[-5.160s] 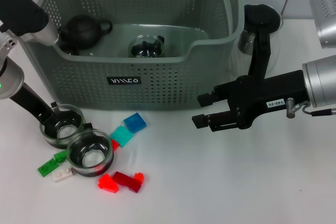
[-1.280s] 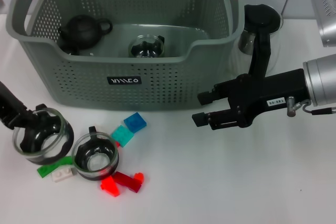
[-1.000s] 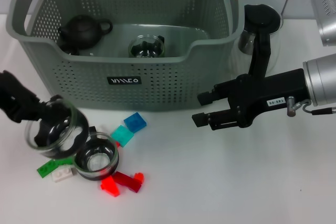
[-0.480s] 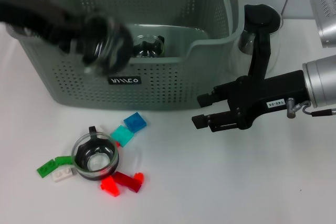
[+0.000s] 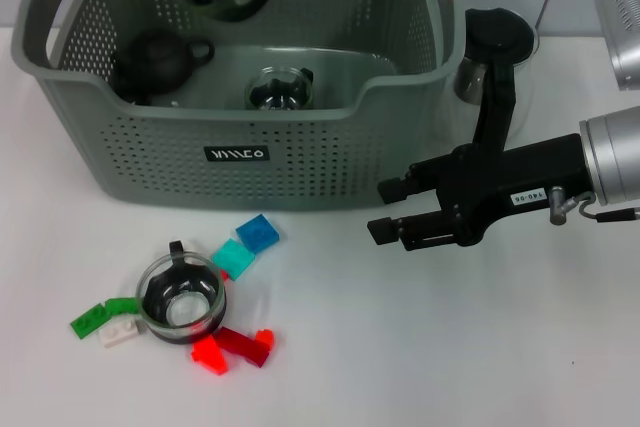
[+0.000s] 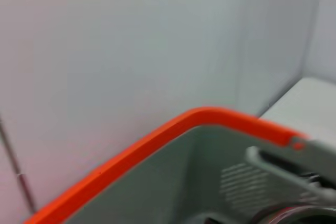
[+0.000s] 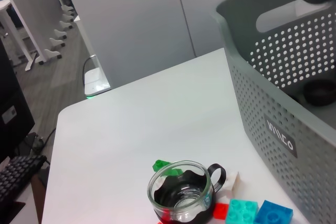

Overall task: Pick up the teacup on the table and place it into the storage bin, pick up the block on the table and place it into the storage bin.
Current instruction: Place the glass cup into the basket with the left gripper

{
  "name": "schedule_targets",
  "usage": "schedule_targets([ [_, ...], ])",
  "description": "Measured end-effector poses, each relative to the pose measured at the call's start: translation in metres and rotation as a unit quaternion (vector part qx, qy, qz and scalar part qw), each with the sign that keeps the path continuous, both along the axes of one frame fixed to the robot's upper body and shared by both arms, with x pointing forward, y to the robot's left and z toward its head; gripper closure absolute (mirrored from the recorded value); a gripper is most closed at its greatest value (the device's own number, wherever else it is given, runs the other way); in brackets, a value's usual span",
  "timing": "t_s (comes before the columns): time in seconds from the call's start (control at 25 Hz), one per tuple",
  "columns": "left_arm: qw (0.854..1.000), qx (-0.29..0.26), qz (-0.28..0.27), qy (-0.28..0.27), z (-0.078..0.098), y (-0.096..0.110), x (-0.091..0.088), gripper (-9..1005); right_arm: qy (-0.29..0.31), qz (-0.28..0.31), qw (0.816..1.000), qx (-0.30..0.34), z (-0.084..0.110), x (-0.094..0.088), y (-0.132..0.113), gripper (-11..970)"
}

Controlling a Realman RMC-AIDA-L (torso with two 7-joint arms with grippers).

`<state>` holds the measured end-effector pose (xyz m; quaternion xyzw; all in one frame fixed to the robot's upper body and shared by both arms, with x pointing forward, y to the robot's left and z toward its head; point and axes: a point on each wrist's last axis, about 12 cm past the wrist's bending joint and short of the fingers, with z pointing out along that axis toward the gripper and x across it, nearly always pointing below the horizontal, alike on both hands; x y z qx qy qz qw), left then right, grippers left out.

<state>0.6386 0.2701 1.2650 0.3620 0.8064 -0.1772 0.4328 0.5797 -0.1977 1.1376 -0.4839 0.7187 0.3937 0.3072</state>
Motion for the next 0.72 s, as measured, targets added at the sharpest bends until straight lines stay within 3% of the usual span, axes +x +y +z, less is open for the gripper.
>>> schedule_targets([
  [0.4, 0.995, 0.085, 0.055, -0.018, -0.039, -0.032, 0.031, 953, -0.005, 0.001, 1.000, -0.001, 0.002, 0.002, 0.000, 349],
  [0.72, 0.983, 0.164, 0.061, -0.050, -0.063, -0.053, 0.040, 952, -0.007, 0.000, 1.000, 0.000, 0.003, 0.002, 0.000, 350],
])
